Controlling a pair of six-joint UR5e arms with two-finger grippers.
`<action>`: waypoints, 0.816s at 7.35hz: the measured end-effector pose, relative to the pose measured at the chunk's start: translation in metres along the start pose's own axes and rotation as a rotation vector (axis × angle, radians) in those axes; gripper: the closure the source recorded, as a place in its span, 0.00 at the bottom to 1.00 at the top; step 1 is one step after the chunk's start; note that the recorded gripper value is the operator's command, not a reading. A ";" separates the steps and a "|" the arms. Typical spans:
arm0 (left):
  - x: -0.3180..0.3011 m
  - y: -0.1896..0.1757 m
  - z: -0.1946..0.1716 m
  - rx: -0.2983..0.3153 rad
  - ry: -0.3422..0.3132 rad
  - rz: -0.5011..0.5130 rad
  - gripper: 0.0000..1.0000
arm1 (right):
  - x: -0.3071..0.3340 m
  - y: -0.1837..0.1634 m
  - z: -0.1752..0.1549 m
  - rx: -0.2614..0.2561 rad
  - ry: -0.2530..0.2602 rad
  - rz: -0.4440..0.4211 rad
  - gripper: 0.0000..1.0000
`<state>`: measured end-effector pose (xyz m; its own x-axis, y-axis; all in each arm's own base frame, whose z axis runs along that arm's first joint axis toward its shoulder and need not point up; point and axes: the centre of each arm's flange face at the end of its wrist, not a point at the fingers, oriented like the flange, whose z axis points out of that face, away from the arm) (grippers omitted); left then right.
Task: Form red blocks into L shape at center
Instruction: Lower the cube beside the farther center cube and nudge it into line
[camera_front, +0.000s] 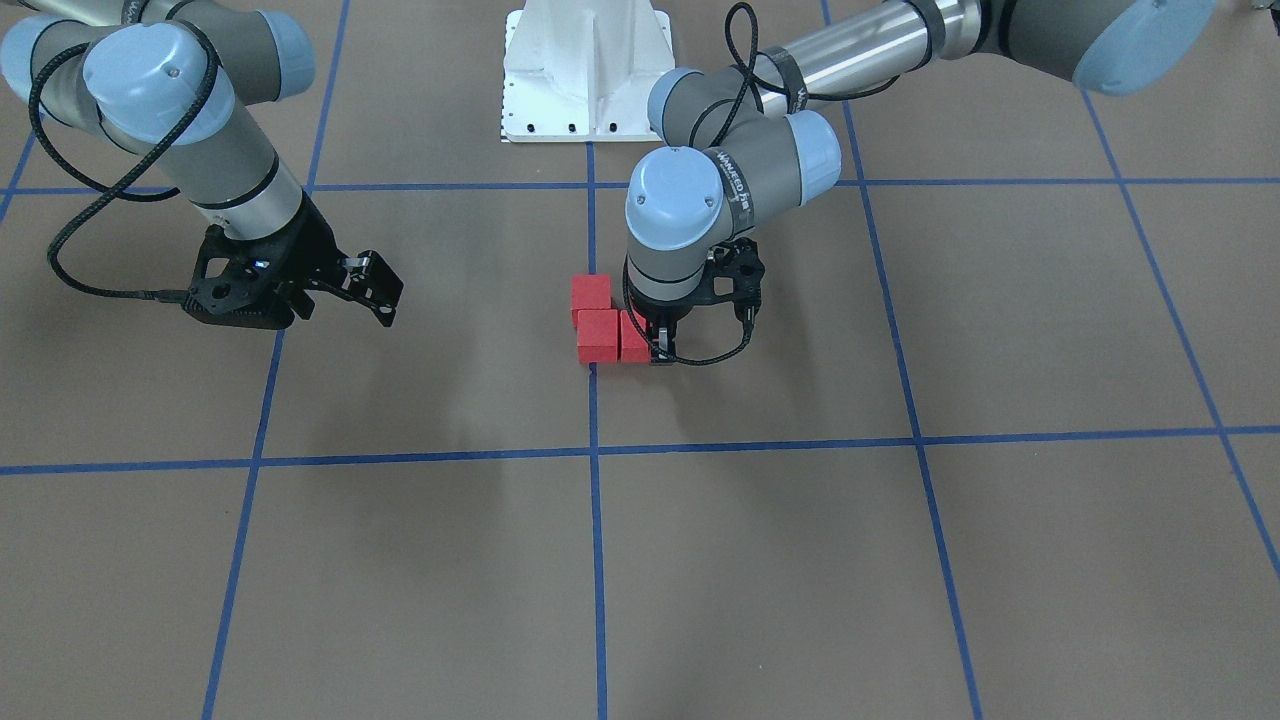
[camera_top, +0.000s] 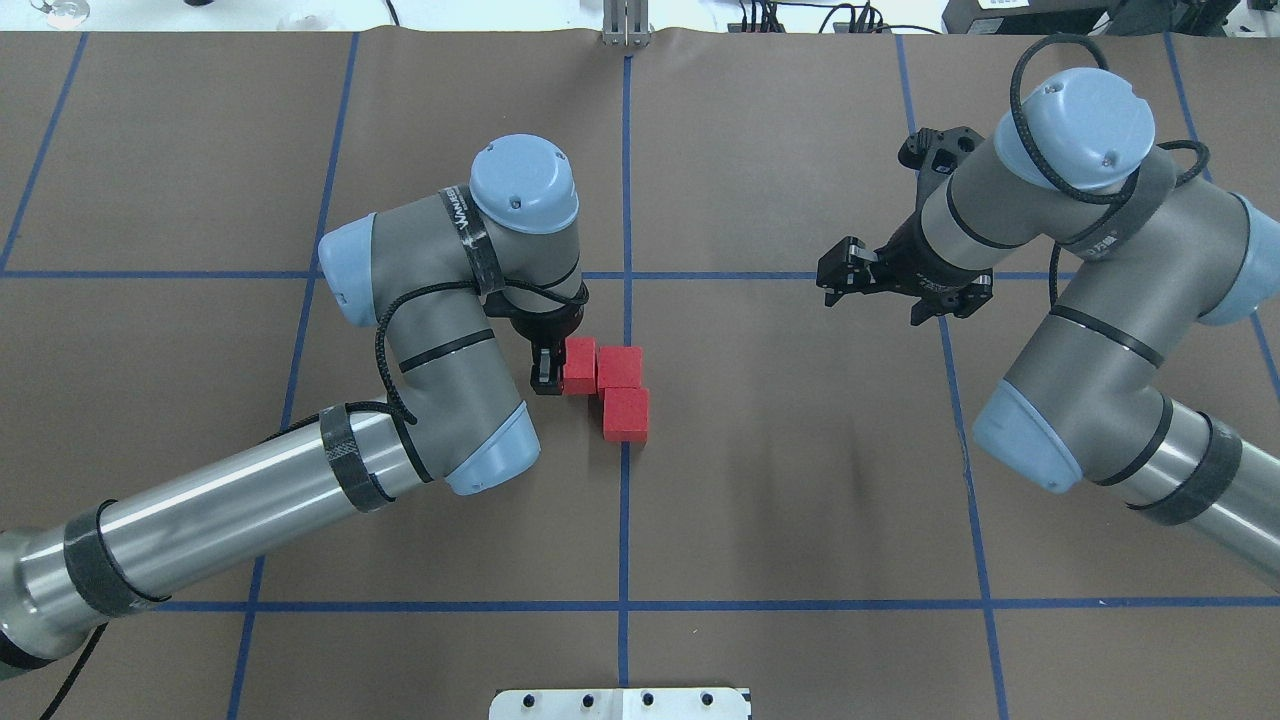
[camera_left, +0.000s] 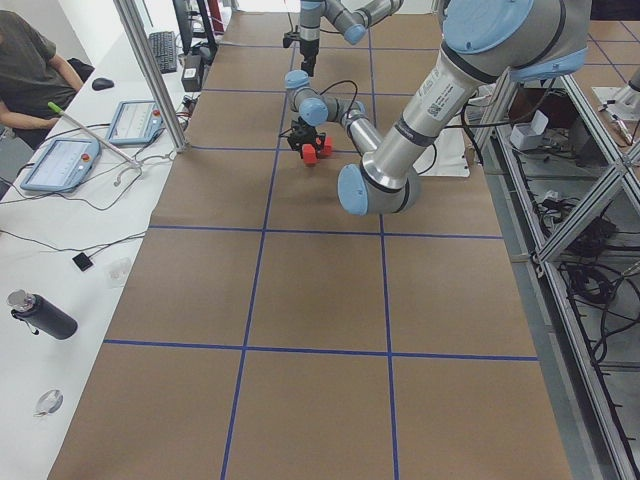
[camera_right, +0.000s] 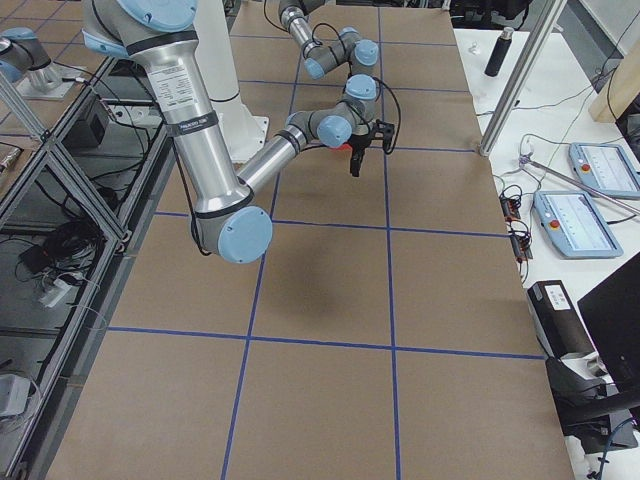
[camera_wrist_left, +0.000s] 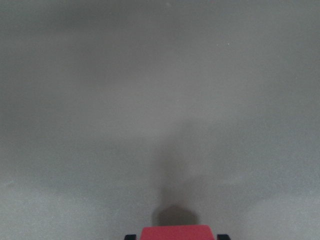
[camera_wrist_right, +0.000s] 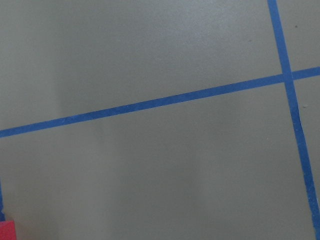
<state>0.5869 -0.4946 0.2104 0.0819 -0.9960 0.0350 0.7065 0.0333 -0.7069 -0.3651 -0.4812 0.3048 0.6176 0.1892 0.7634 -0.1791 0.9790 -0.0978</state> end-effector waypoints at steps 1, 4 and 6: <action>-0.001 0.001 0.001 -0.001 -0.001 0.002 1.00 | 0.000 0.000 0.000 0.000 0.001 0.001 0.00; -0.002 0.005 -0.002 -0.005 0.000 0.006 1.00 | 0.001 -0.001 0.001 0.000 0.002 0.002 0.00; -0.003 0.006 -0.002 -0.006 0.000 0.008 0.04 | 0.001 -0.001 0.001 0.000 0.003 0.002 0.00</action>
<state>0.5895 -0.4918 0.2045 0.0873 -0.9957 0.0296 0.7014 0.0403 -0.7117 -0.3651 -0.4820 0.3066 0.6194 0.1919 0.7613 -0.1803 0.9785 -0.0999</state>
